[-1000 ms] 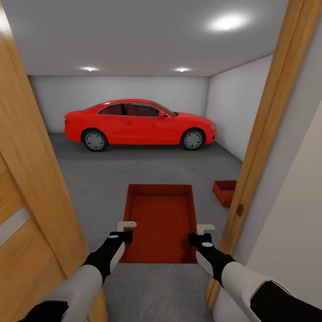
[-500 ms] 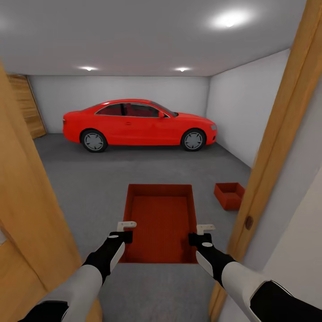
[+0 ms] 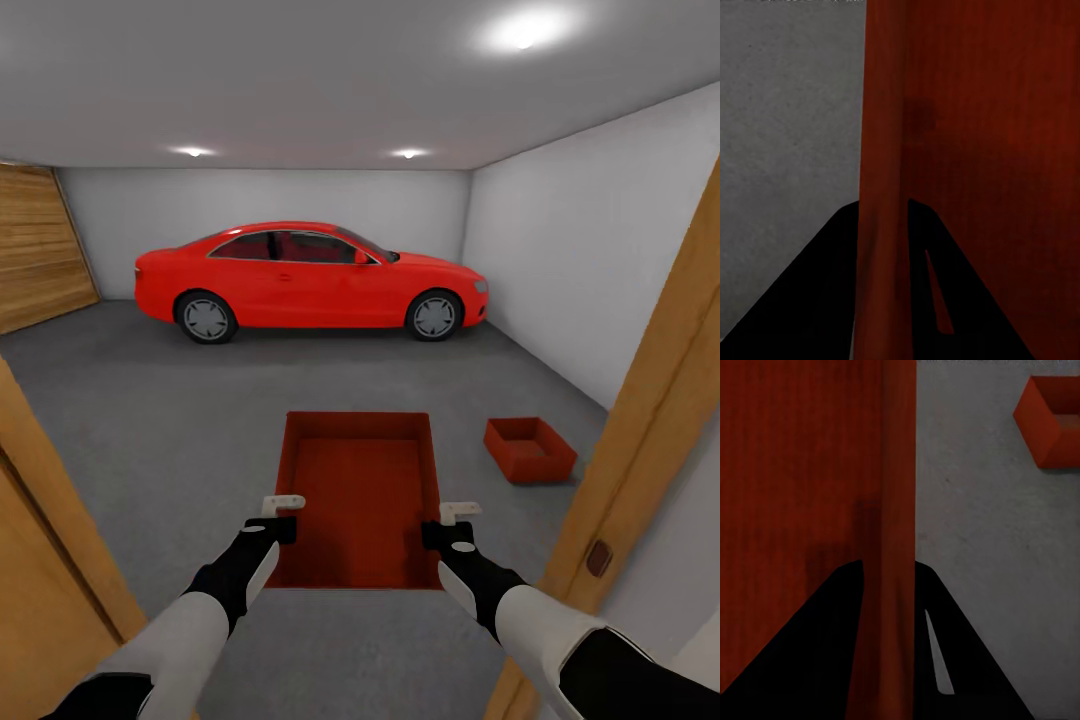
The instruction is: Move the two storage containers from the living room to the garage. In the garage, place one container on the floor and stack the other container on top of it (either order is fine).
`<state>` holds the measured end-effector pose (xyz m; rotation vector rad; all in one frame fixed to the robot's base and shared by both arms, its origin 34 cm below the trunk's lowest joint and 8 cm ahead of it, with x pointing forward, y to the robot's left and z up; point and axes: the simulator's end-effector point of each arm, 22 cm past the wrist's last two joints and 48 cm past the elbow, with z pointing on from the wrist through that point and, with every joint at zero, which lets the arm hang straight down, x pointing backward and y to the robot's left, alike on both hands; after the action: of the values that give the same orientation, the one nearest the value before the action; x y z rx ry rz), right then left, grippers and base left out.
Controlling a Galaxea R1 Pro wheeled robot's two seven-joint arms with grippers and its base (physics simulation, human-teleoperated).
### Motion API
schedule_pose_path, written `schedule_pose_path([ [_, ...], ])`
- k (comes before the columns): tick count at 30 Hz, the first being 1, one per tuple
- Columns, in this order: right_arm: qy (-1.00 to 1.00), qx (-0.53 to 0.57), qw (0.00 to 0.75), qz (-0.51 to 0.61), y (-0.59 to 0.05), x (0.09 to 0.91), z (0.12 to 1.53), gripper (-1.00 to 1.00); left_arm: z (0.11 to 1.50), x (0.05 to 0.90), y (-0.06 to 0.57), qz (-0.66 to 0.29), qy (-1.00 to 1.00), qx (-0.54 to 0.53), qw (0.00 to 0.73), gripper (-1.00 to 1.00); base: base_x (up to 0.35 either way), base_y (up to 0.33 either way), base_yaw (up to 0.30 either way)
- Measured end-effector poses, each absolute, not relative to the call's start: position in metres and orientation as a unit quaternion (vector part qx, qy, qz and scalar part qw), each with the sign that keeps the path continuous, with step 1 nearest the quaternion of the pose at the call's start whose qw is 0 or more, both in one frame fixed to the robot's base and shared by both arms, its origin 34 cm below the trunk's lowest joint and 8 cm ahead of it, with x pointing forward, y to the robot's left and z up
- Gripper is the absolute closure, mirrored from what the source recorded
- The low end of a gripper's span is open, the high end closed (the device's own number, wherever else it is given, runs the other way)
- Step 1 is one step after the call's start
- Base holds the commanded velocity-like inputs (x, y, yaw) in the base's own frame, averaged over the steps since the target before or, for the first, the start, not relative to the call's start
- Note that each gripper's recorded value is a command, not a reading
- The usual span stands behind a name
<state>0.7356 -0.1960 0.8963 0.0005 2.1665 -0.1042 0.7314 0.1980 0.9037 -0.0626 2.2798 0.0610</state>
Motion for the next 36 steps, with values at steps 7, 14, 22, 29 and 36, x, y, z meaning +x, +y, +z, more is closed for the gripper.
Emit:
schedule_pose_path([
  [7, 0.883, 0.000, 0.467, -0.042, -0.1960, 0.7355, 0.8963, 1.00, 0.9037, 0.7314, 0.1980, 0.024, 0.908, -0.025, 0.417, 1.00, 0.322, 0.000, 0.000],
  [14, 0.883, 0.000, 0.467, -0.043, -0.1961, 0.7354, 0.8962, 1.00, 0.9034, 0.7313, 0.1980, 0.024, 0.908, -0.025, 0.417, 1.00, 0.322, 0.000, 0.000],
  [22, 0.883, 0.000, 0.467, -0.043, -0.1961, 0.7355, 0.8962, 1.00, 0.9035, 0.7314, 0.1980, 0.024, 0.908, -0.025, 0.417, 1.00, 0.322, 0.000, 0.000],
  [29, 0.883, 0.000, 0.468, -0.043, -0.1962, 0.7356, 0.8963, 1.00, 0.9037, 0.7314, 0.1979, 0.024, 0.908, -0.025, 0.417, 1.00, 0.322, 0.000, 0.000],
  [36, 0.883, 0.000, 0.468, -0.043, -0.1967, 0.7357, 0.8964, 1.00, 0.9041, 0.7316, 0.1974, 0.024, 0.908, -0.025, 0.417, 1.00, 0.322, 0.000, 0.000],
])
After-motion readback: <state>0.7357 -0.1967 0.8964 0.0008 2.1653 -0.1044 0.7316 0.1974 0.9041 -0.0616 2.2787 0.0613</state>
